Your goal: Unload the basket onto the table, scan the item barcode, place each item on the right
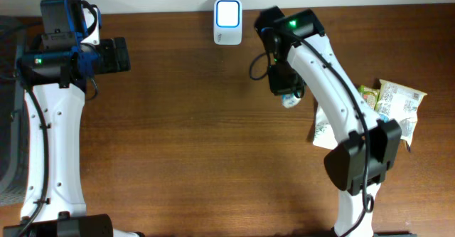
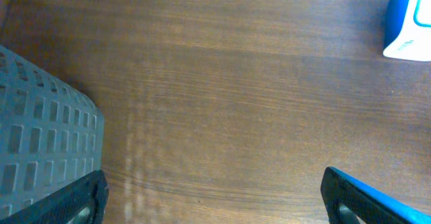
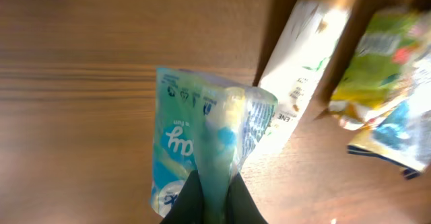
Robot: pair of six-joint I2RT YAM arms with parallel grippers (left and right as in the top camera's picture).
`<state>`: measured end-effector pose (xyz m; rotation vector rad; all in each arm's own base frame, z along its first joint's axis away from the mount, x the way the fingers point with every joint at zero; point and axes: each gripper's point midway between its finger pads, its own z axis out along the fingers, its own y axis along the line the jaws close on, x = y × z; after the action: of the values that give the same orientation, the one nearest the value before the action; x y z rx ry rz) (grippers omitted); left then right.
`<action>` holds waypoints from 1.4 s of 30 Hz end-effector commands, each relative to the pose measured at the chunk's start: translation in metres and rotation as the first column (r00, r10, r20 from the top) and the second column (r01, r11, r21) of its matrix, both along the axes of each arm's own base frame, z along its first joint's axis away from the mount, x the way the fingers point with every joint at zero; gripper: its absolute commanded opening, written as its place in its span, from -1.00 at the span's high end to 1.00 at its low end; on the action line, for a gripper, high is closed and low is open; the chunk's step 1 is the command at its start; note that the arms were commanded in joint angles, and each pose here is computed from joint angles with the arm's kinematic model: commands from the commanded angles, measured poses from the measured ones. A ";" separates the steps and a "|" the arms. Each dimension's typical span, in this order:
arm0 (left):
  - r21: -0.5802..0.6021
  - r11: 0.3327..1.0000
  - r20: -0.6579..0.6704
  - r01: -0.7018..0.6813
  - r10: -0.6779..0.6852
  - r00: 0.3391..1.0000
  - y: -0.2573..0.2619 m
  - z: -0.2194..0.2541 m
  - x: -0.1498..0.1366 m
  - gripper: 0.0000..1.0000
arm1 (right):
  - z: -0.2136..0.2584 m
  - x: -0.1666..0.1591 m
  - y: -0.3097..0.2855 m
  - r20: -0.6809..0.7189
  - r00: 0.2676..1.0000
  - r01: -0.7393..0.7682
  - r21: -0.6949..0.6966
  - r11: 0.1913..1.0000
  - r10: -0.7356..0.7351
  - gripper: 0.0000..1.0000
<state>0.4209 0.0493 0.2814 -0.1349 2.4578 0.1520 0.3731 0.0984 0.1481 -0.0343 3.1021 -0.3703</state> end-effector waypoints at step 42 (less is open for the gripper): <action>0.001 1.000 0.021 -0.014 0.014 1.000 0.002 0.008 -0.002 -0.98 | -0.127 -0.004 -0.036 0.007 0.999 0.049 0.292 0.955 -0.053 0.42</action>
<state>0.4209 0.0493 0.2814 -0.1349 2.4578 0.1520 0.3738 0.0981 0.0368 -0.0629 3.0815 0.3145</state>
